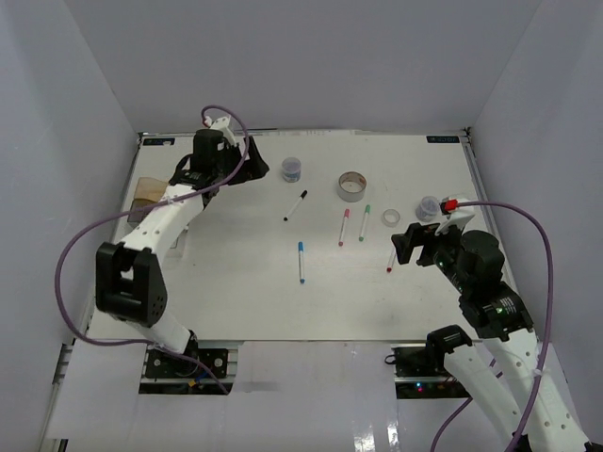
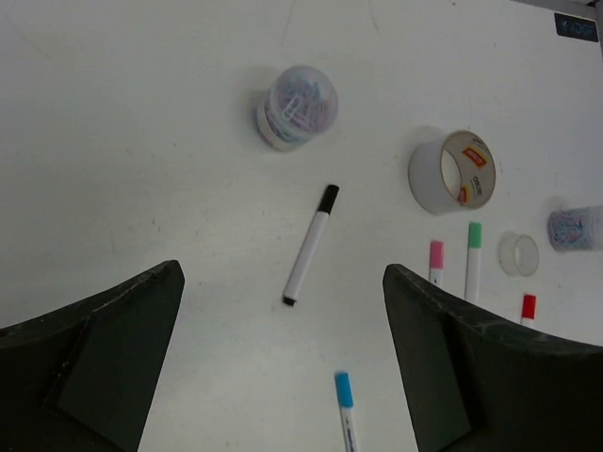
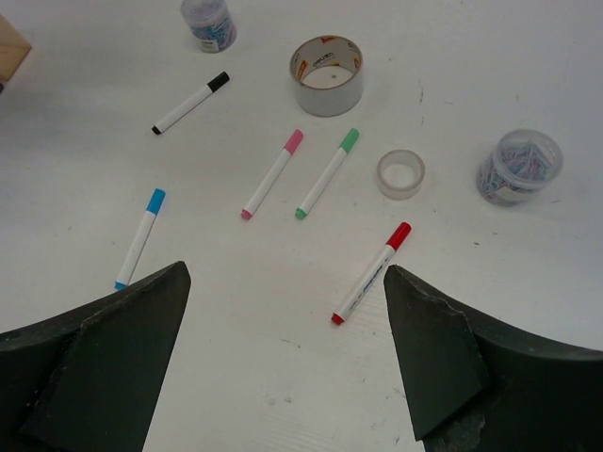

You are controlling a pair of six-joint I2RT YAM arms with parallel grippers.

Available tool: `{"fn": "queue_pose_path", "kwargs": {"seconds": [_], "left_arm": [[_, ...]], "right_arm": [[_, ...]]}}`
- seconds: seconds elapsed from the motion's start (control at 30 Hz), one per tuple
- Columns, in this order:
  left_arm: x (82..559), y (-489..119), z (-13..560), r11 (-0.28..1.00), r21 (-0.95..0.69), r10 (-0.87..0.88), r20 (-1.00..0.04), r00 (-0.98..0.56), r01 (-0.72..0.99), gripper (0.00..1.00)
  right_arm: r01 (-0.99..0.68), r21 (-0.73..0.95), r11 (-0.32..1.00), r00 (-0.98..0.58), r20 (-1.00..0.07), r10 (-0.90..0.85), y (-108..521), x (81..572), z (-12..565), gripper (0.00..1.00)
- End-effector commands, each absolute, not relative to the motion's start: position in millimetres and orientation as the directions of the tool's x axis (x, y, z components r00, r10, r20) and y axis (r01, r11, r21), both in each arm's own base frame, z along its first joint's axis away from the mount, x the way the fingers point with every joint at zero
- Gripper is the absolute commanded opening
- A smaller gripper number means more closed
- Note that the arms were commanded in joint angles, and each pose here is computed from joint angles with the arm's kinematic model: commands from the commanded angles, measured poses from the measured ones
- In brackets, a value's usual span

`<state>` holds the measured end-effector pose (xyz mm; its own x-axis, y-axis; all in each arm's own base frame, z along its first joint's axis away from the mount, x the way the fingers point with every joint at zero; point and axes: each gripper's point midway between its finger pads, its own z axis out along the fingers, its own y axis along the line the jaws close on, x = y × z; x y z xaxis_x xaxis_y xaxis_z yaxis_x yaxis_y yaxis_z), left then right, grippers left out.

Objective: Sort the stationery into containers
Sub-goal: Pick up the stationery from the center of the board.

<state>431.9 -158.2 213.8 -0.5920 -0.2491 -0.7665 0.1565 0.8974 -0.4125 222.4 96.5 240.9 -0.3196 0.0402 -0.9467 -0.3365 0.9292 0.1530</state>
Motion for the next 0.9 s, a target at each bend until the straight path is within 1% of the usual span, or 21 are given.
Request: {"fn": "queue_pose_path", "kwargs": {"seconds": [0.0,0.03,0.07,0.17,0.23,0.27,0.3,0.47,0.5,0.67,0.87], "left_arm": [[481,-180,213,0.908,-0.369,-0.225,-0.827,-0.515,0.196,0.98],[493,-188,218,0.911,-0.35,-0.207,-0.845,-0.494,0.217,0.98],[506,-194,192,0.921,-0.333,-0.185,-0.832,-0.523,0.203,0.98],[533,-211,167,0.938,-0.269,-0.122,-0.845,-0.52,0.218,0.98],[551,-217,155,0.951,-0.217,-0.084,-0.866,-0.493,0.219,0.98],[555,-220,164,0.95,-0.211,-0.084,-0.88,-0.467,0.229,0.98],[562,-224,154,0.95,-0.208,-0.078,-0.882,-0.464,0.234,0.98],[576,-244,140,0.943,-0.189,-0.05,-0.894,-0.445,0.275,0.98],[581,-248,144,0.941,-0.177,-0.045,-0.91,-0.412,0.287,0.98],[586,-260,133,0.943,-0.114,0.009,-0.931,-0.365,0.313,0.98],[594,-260,110,0.951,-0.094,0.031,-0.917,-0.397,0.293,0.98]], "right_arm": [[-0.365,0.171,0.915,-0.29,-0.955,0.063,103,223,248,0.9],[-0.367,0.17,0.915,-0.286,-0.956,0.063,103,223,249,0.9],[-0.366,0.167,0.915,-0.286,-0.956,0.06,103,223,247,0.9],[-0.416,0.165,0.894,-0.275,-0.96,0.049,110,219,248,0.9],[-0.445,0.16,0.881,-0.268,-0.963,0.04,114,216,248,0.9],[-0.451,0.157,0.878,-0.266,-0.963,0.036,115,216,248,0.9],[-0.456,0.156,0.876,-0.264,-0.964,0.035,115,215,247,0.9],[-0.469,0.146,0.871,-0.255,-0.967,0.025,116,213,244,0.9],[-0.471,0.145,0.87,-0.252,-0.967,0.024,116,213,244,0.9],[-0.483,0.145,0.864,-0.245,-0.969,0.025,118,212,241,0.9],[-0.488,0.138,0.862,-0.236,-0.972,0.022,118,211,242,0.9]]}}
